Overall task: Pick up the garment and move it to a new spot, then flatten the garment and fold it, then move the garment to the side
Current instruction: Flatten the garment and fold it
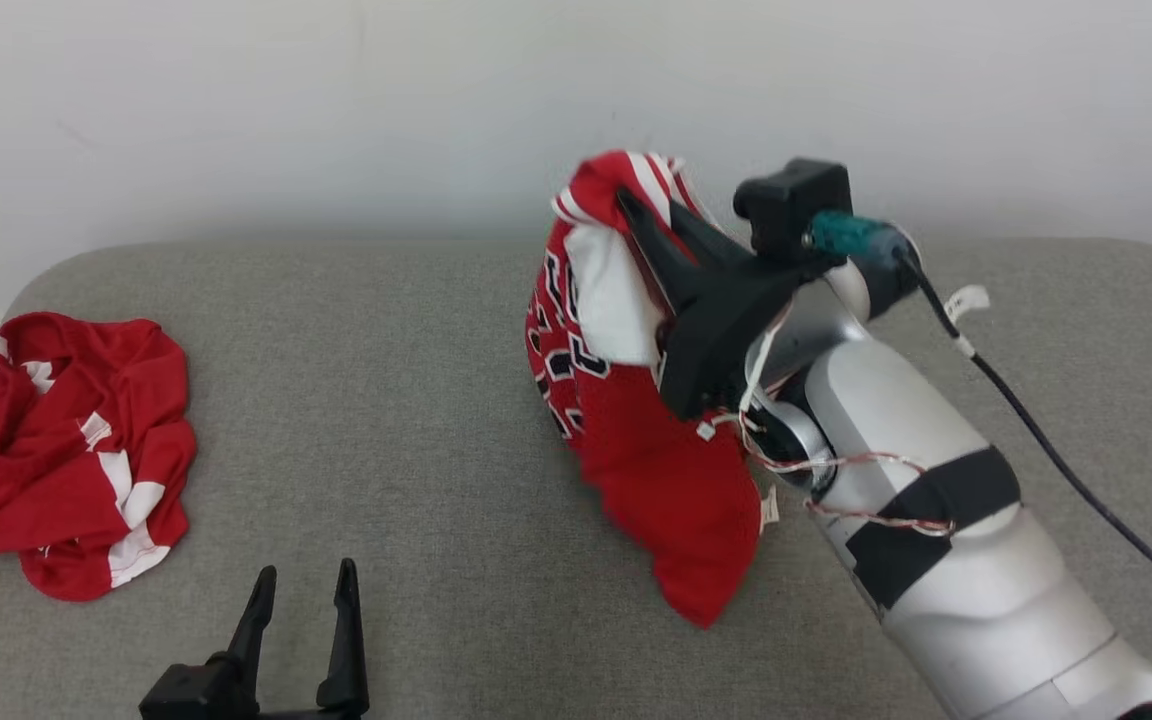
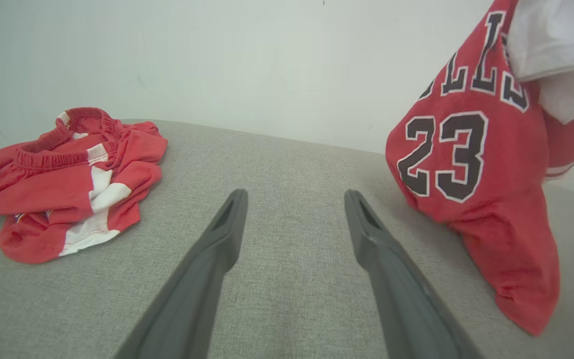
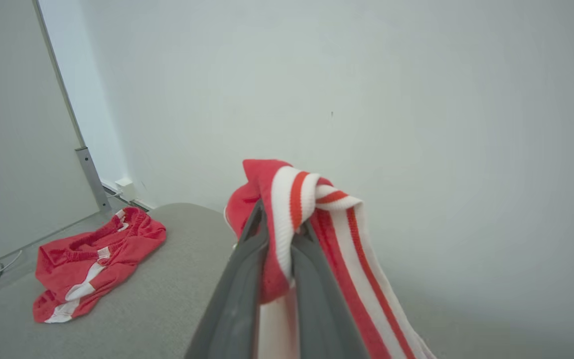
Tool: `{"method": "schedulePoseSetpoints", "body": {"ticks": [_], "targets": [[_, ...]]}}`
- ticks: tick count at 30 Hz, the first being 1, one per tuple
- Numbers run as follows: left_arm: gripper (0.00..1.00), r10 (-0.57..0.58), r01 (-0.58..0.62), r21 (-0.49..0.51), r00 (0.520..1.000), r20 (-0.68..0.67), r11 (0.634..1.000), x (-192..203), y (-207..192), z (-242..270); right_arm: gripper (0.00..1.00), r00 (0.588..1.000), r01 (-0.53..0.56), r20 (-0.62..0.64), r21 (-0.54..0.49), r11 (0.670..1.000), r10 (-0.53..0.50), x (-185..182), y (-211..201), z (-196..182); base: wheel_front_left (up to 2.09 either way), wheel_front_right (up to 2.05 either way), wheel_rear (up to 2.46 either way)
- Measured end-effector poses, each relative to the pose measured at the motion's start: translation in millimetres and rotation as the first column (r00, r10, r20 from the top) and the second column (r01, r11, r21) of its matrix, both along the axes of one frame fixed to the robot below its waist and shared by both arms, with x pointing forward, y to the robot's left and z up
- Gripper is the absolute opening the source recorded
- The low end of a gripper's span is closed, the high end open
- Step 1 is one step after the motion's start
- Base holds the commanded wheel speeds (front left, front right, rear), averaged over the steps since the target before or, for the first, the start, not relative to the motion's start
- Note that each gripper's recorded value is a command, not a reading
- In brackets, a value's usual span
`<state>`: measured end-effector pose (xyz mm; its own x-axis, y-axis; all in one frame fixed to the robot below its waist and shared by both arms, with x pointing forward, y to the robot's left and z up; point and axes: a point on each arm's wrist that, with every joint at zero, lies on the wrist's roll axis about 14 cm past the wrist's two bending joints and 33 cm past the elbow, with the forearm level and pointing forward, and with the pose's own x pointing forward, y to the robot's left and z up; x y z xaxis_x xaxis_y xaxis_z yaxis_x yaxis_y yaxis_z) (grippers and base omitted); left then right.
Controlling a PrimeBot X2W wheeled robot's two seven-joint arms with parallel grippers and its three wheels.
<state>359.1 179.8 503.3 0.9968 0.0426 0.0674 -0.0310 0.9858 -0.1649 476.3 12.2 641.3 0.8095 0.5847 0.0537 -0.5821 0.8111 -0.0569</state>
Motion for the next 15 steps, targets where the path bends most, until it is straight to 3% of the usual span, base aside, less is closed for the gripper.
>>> {"method": "schedulePoseSetpoints", "body": {"ticks": [6,10,12,15], "targets": [[1.00,0.013,-0.013,-0.004,1.000,-0.008,1.000,5.1,9.5,-2.6,0.00,0.978,-0.137,0.164,0.050,0.989,0.128,-2.7,39.5,71.4,0.00,0.00,0.00],[1.00,0.021,-0.021,-0.003,1.000,-0.013,1.000,7.4,12.6,-4.2,0.00,0.942,-0.175,0.304,0.093,0.980,0.140,-5.6,43.5,120.2,0.00,0.00,0.00],[1.00,0.020,-0.020,-0.003,1.000,-0.010,1.000,9.1,12.3,-3.0,0.00,0.937,-0.159,0.328,0.100,0.982,0.118,-1.7,37.6,128.5,0.00,0.00,0.00],[1.00,0.014,-0.014,-0.004,1.000,-0.009,1.000,10.8,10.6,-2.7,0.00,0.962,-0.093,0.267,0.102,0.990,0.062,13.0,20.6,111.4,0.00,0.00,0.00]]}}
